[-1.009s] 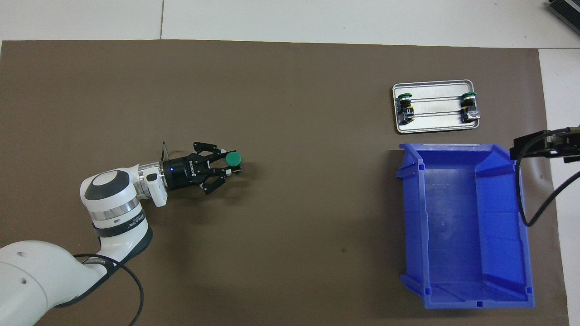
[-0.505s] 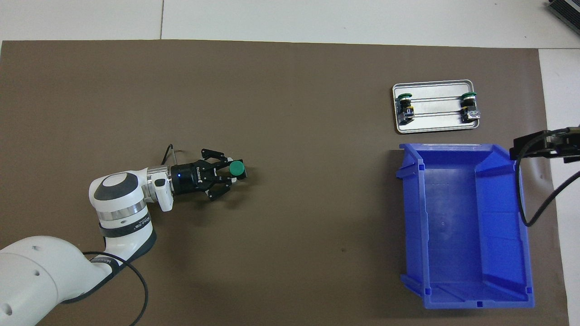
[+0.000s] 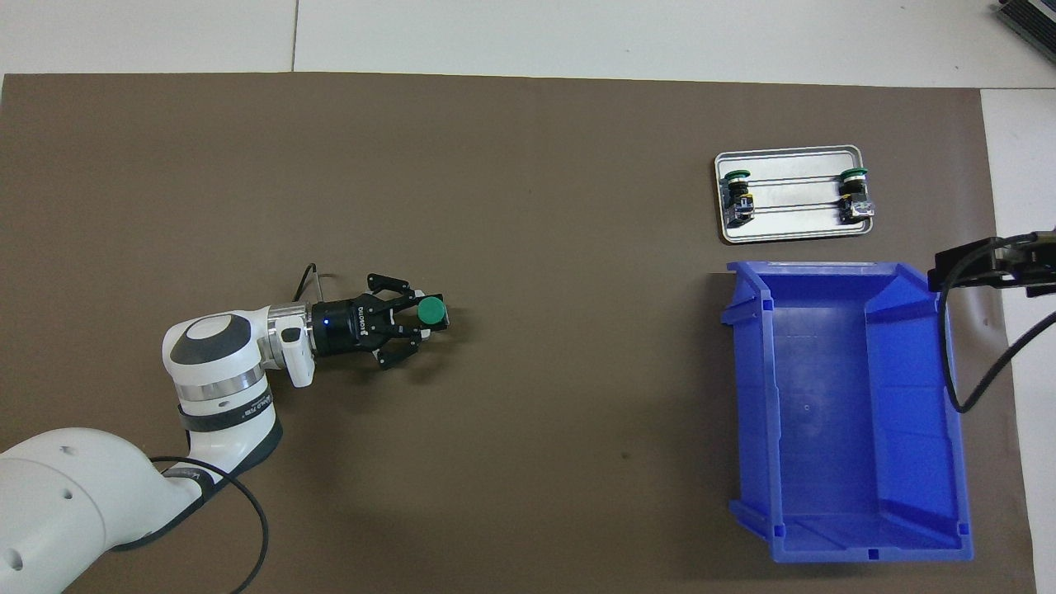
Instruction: Place and press button with both arms
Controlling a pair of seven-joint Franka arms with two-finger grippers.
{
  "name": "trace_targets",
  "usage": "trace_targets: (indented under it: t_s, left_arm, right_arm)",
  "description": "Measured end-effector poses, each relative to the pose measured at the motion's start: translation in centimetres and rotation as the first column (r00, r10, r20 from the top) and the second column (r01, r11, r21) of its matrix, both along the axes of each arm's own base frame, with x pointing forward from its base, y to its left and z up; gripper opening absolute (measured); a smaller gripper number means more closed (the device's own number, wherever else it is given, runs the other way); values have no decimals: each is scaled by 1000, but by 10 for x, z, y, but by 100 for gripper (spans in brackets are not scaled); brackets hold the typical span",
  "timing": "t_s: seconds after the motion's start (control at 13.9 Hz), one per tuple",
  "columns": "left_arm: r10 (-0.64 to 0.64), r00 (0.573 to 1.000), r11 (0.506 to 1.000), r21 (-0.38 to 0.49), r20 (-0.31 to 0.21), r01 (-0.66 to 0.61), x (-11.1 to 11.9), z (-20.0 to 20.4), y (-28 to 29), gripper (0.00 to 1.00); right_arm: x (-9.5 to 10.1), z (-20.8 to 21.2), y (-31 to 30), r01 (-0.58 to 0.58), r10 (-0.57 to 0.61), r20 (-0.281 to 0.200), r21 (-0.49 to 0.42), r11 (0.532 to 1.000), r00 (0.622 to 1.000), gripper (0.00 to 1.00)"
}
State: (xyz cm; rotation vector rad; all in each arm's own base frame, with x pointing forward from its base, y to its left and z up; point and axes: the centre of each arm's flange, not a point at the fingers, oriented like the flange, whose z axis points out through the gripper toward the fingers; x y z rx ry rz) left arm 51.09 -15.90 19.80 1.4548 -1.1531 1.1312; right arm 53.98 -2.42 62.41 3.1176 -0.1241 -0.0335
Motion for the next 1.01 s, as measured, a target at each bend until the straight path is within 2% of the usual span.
trace_targets:
  t_s: [0.07,0.14,0.22,0.29,0.36,0.5,0.72,1.01]
  left_arm:
    - [-1,1000,1000,0,0,1,0,0,0,42]
    - [-1,1000,1000,0,1,1,0,0,0,47]
    - [-2,1000,1000,1,1,2,0,0,0,57]
    - [-2,1000,1000,1,1,2,0,0,0,57]
    - [-3,1000,1000,1,2,3,0,0,0,63]
    - [-3,1000,1000,1,2,3,0,0,0,67]
    - [-4,1000,1000,2,2,4,0,0,0,98]
    - [-3,1000,1000,3,3,3,0,0,0,99]
  right_arm:
    - [0,0,0,0,0,0,0,1000,1000,100]
    - [0,0,0,0,0,0,0,1000,1000,100]
    - [0,0,0,0,0,0,0,1000,1000,100]
    - [0,0,0,0,0,0,0,1000,1000,100]
    - [0,0,0,0,0,0,0,1000,1000,100]
    - [0,0,0,0,0,0,0,1000,1000,100]
    - [0,0,0,0,0,0,0,1000,1000,100]
    - [0,0,0,0,0,0,0,1000,1000,100]
